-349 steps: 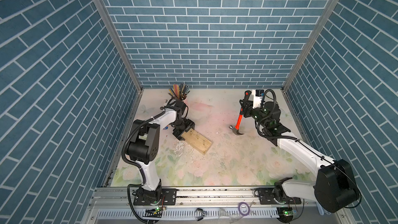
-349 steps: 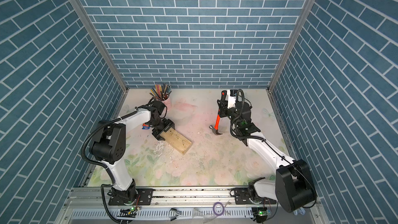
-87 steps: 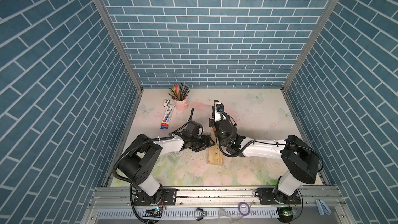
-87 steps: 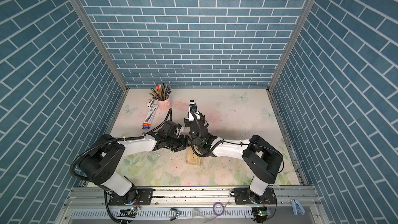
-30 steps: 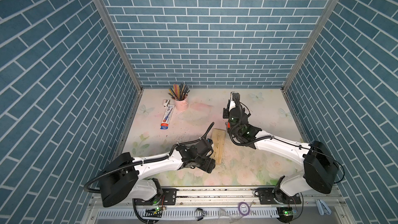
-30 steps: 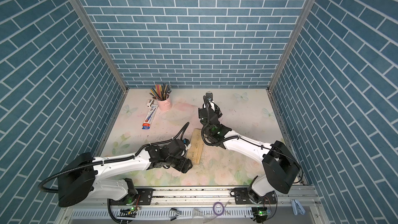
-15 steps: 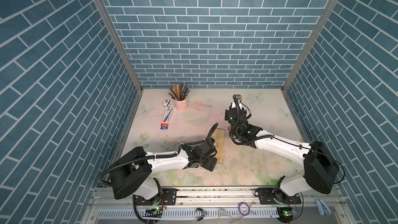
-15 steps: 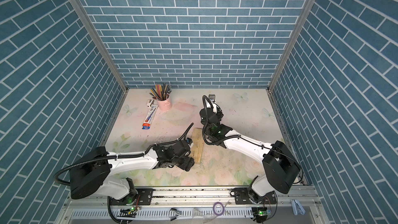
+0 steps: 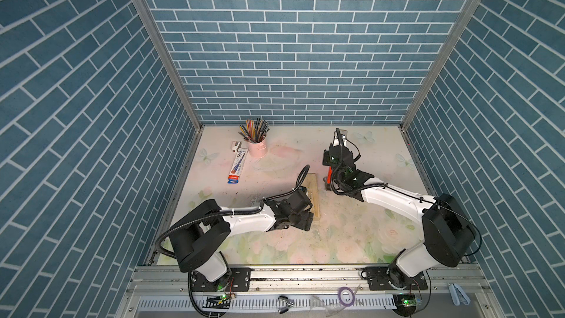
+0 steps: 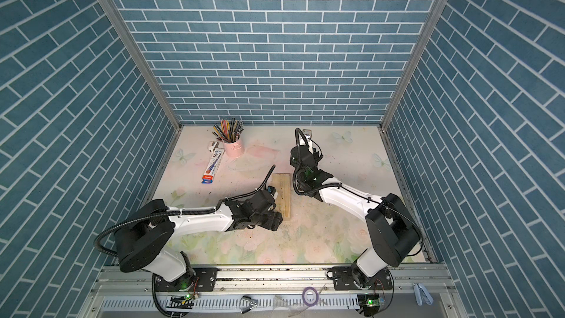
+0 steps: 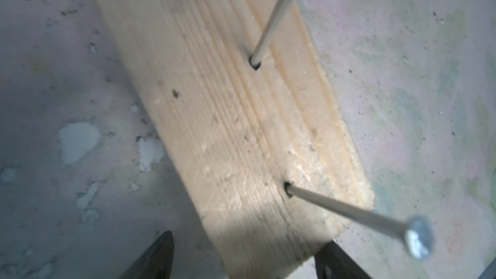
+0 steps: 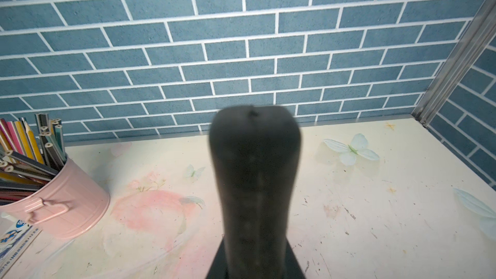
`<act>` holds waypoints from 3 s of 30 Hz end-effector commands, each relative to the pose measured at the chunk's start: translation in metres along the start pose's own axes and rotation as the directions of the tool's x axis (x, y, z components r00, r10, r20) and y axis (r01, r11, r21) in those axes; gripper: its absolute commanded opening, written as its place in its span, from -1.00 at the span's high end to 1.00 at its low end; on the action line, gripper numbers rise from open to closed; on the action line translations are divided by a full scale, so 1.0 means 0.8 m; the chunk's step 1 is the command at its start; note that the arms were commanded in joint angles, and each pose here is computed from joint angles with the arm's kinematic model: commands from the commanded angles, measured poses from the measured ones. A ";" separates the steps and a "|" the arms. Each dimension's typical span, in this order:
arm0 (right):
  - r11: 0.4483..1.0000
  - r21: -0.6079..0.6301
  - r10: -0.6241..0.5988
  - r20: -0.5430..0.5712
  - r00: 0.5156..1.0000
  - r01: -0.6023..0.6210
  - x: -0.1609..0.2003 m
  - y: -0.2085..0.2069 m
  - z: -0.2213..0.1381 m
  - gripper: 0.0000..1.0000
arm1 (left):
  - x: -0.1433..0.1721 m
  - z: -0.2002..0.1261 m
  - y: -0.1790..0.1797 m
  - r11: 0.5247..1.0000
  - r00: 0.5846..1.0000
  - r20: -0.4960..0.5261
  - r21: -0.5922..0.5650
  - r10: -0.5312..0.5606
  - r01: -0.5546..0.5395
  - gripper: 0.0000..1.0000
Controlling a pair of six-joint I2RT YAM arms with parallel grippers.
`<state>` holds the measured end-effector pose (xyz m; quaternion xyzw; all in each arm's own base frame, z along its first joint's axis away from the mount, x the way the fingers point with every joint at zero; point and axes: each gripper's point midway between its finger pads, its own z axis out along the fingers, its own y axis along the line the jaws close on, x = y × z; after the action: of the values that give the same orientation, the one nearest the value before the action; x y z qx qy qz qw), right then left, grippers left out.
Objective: Use a claw hammer to pull out a nail
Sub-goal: Move the mounting plate to the center of the board, then remove the nail from the mounting plate.
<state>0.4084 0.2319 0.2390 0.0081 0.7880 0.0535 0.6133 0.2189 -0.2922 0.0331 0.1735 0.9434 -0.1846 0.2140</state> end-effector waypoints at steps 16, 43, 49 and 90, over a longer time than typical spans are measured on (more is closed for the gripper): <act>0.982 -0.183 0.117 0.382 0.917 -0.049 -0.146 0.070 0.011 1.00 | -0.090 -0.091 0.017 0.968 0.975 0.144 0.208 -0.170 0.138 -0.64; 0.978 -0.207 0.139 0.499 0.855 -0.039 -0.081 0.102 -0.014 1.00 | -0.038 -0.004 0.068 0.941 0.942 -0.084 0.067 -0.325 0.331 -0.61; 0.968 -0.246 0.160 0.472 0.867 -0.045 -0.070 0.112 -0.025 1.00 | -0.031 0.004 0.075 0.939 0.937 -0.094 0.039 -0.338 0.342 -0.61; 0.980 -0.182 -0.006 0.348 0.937 0.074 -0.062 0.141 -0.022 1.00 | -0.008 0.021 0.091 0.924 0.915 -0.131 -0.032 -0.382 0.381 -0.61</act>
<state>0.3980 0.3424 0.2621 -0.0880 0.6786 0.0976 0.7227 0.2720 -0.2633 0.0363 0.0183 0.9517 -0.2716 0.1416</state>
